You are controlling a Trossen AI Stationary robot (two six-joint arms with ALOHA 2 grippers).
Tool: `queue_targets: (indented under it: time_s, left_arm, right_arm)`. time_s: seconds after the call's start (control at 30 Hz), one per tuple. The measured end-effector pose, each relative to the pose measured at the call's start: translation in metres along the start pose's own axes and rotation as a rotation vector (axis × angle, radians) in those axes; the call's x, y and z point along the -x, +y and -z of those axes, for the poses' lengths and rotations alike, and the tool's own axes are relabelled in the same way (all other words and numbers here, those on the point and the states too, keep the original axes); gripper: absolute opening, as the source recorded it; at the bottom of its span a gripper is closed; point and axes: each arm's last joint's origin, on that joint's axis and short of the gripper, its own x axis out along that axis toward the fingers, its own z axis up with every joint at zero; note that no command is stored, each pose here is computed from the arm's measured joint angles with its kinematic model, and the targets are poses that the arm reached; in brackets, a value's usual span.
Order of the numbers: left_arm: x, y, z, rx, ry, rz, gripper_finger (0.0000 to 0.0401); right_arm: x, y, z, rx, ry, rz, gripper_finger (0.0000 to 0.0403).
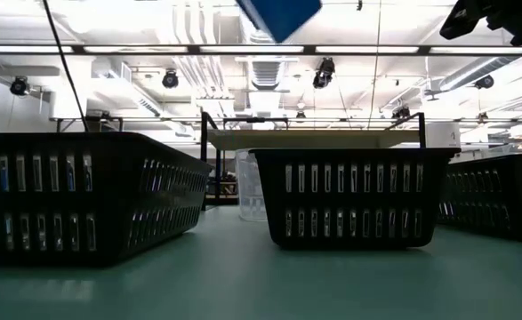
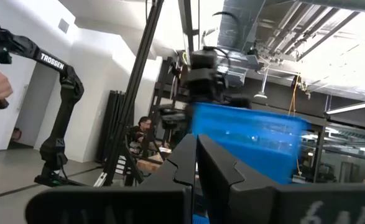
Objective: Stack baskets on shelf by color
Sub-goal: Put the top right blue bin on the shelf
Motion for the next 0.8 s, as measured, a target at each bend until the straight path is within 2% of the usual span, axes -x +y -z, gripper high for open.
queue_targets:
  time_s: [0.2,0.47,0.6,0.8]
  left_arm:
    - [-0.039,0.054,0.02,0.042,0.127,-0.146,0.0]
    - [-0.09,0.112,0.063,0.087,0.334,-0.251,0.0]
    - [-0.1,0.126,0.074,0.091,0.381,-0.271,0.0]
    - [-0.102,0.13,0.077,0.102,0.388,-0.273,0.0]
  right_arm:
    - [0.0,0.0,0.0,0.0,0.0,0.0,0.0009]
    - [0.0,0.0,0.001,-0.001,0.007,-0.002,0.0009]
    - [0.0,0.0,0.002,-0.001,0.018,-0.004,0.0009]
    - [0.0,0.001,0.002,-0.002,0.026,-0.006,0.0009]
